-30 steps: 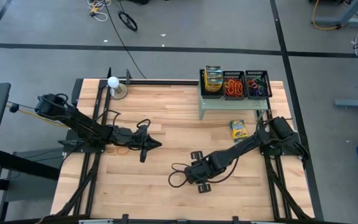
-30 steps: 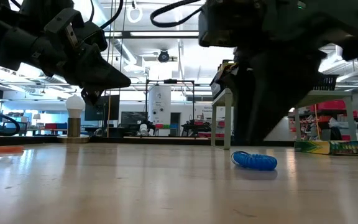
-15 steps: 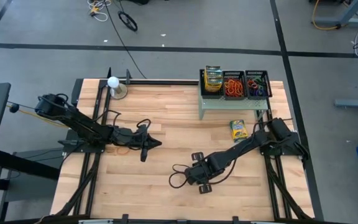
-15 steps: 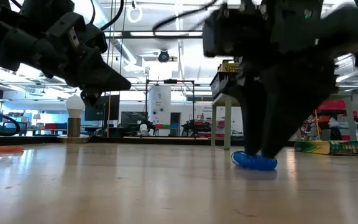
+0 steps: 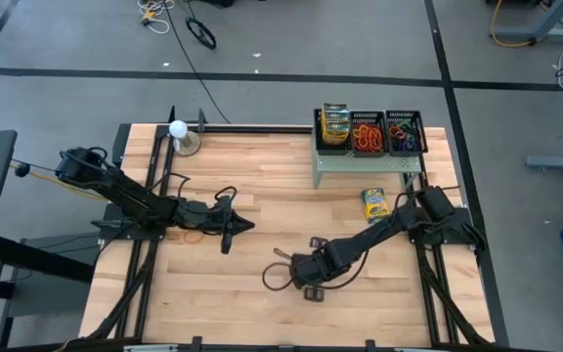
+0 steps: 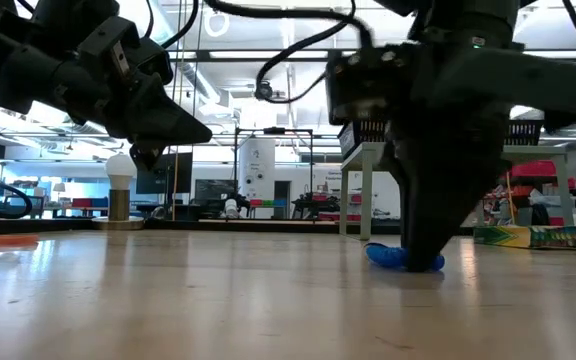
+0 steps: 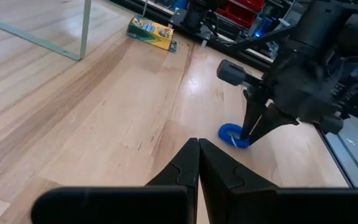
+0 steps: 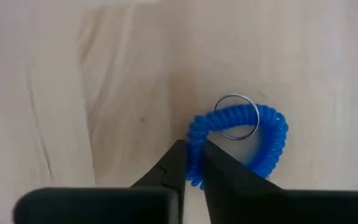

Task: Pick & Place Office Desk Supplies
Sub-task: Put the blue spring keychain into the right black basket on the shelf

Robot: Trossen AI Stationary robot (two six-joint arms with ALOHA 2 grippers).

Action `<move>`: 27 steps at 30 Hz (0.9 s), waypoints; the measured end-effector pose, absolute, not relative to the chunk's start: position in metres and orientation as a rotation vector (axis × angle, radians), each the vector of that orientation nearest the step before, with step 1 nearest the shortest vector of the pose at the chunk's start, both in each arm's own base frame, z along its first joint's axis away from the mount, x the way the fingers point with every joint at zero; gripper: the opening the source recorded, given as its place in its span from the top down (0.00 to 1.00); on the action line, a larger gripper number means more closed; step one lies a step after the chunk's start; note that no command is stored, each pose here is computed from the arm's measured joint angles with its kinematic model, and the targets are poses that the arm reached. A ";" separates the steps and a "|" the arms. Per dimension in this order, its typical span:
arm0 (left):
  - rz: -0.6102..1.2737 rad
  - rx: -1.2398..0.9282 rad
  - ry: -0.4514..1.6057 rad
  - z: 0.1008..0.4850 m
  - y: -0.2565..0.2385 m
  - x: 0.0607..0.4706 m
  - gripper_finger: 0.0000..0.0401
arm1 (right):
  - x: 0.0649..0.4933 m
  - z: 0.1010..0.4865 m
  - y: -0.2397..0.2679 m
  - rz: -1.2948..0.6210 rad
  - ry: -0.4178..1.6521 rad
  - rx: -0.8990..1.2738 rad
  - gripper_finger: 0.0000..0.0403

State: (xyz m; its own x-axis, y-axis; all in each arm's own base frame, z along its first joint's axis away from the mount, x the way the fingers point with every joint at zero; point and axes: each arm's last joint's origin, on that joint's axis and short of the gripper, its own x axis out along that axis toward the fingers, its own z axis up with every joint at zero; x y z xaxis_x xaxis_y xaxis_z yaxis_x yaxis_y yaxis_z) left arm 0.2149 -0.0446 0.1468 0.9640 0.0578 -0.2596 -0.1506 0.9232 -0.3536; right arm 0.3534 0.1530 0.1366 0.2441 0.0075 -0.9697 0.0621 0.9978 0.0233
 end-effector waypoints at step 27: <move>0.094 -0.388 0.253 0.147 -0.045 0.215 0.97 | 0.354 0.159 0.127 -0.184 1.316 0.245 0.58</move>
